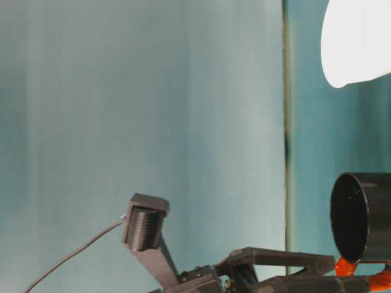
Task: Put the paper cup into the moved red handle cup holder.
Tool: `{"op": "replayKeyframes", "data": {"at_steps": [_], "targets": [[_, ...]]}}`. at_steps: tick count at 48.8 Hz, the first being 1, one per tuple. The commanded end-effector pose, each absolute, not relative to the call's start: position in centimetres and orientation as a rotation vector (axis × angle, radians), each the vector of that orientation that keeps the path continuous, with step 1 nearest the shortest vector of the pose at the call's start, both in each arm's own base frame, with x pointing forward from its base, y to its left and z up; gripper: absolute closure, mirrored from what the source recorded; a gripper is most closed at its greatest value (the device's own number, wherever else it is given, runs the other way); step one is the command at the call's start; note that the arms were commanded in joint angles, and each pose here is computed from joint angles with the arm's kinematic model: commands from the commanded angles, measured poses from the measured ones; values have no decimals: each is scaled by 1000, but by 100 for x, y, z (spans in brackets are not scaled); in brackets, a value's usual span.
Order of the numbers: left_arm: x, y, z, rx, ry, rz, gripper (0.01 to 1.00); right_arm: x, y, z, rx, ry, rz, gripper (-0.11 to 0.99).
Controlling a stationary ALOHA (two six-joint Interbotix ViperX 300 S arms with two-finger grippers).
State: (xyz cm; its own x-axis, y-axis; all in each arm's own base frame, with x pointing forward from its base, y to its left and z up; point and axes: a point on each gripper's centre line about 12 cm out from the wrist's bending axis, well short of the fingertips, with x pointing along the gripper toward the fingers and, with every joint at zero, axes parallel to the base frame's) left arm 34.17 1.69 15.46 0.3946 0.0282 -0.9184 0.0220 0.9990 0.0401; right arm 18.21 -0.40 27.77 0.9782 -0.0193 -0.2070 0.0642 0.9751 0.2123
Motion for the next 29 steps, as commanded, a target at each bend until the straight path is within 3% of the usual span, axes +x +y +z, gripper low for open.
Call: {"op": "replayKeyframes", "data": {"at_steps": [1, 16, 29], "targets": [[3450, 172, 1522, 63, 1155, -3, 71, 1838, -46, 2851, 232, 187, -45, 969], [3415, 181, 1214, 77, 1222, -18, 73, 1838, -46, 2851, 235, 187, -45, 969], [3409, 195, 1209, 75, 1195, -13, 73, 1838, -46, 2851, 238, 186, -45, 969]]}}
